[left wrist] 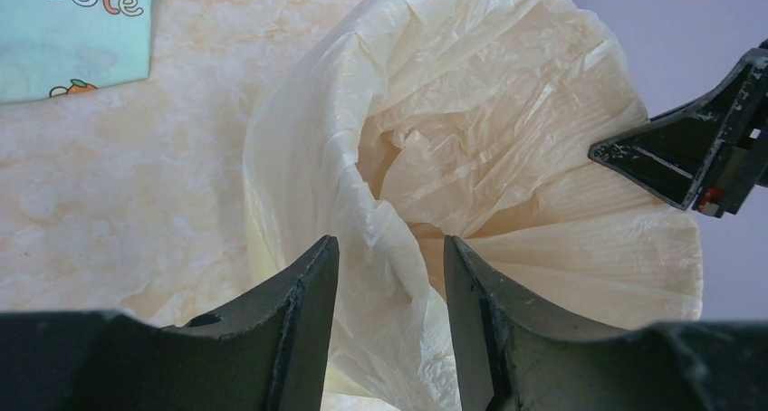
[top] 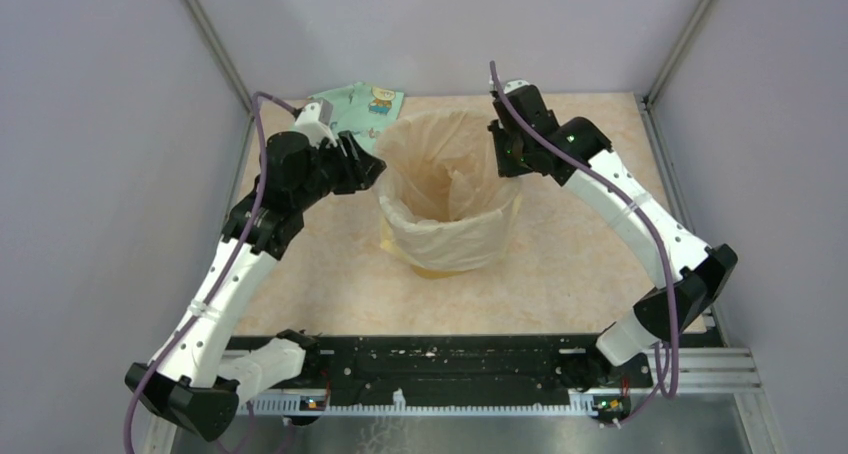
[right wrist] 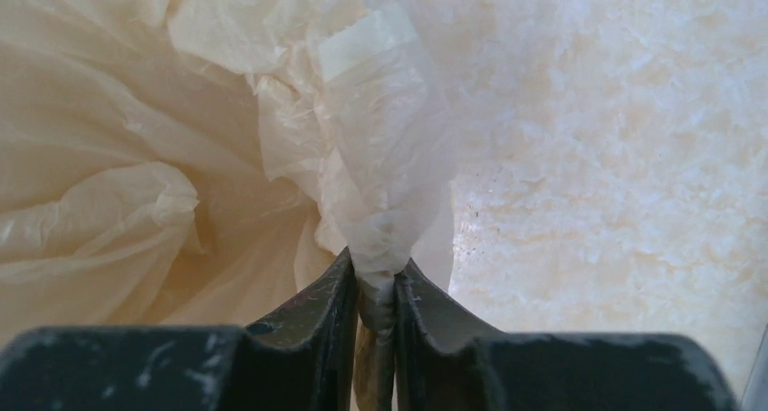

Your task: Put the trash bags into the trash bin

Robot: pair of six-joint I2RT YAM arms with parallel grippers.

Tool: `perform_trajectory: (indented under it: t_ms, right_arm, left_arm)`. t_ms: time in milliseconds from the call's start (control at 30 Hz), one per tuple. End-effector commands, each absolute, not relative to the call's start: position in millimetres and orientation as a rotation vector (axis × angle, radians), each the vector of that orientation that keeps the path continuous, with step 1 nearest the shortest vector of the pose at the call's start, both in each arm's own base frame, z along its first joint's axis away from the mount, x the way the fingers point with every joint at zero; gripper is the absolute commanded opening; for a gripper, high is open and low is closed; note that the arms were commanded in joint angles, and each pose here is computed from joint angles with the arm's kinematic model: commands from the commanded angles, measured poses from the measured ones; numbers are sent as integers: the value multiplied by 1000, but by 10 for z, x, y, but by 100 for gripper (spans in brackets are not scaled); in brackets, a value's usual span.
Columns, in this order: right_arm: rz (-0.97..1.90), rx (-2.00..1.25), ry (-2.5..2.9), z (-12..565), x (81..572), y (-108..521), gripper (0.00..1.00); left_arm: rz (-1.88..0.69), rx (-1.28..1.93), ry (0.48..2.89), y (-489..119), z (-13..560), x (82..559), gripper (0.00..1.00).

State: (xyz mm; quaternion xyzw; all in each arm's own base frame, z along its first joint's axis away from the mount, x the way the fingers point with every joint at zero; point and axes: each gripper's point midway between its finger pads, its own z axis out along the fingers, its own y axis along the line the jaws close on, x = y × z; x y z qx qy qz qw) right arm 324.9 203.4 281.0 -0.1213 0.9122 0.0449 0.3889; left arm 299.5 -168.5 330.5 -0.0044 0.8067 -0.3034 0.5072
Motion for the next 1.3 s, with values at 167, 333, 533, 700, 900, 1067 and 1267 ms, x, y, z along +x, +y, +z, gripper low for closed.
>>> perform_trajectory:
  t_ms: [167,333,533,700,900,1067,1267]
  right_arm:
    - [-18,-149,2285,2924,3440,1873,0]
    - [-119,-86,2276,2942,3516,1732,0]
    - [-123,20,2257,2936,3660,1585,0]
    - [-68,32,2240,2937,3739,1659,5]
    - [11,37,2208,3027,3739,1735,40]
    - [65,42,2175,3137,3673,1736,74]
    - [175,35,2117,3353,3564,1774,99]
  left_arm:
    - [-772,38,1827,-1765,3721,3059,54]
    - [-764,45,1814,-1756,3779,3067,55]
    - [-749,49,1799,-1731,3854,3064,57]
    - [-745,56,1798,-1724,3864,3049,58]
    - [-742,65,1799,-1716,3857,3022,61]
    - [-747,79,1787,-1715,3896,2981,65]
    - [-776,111,1762,-1750,3947,2926,72]
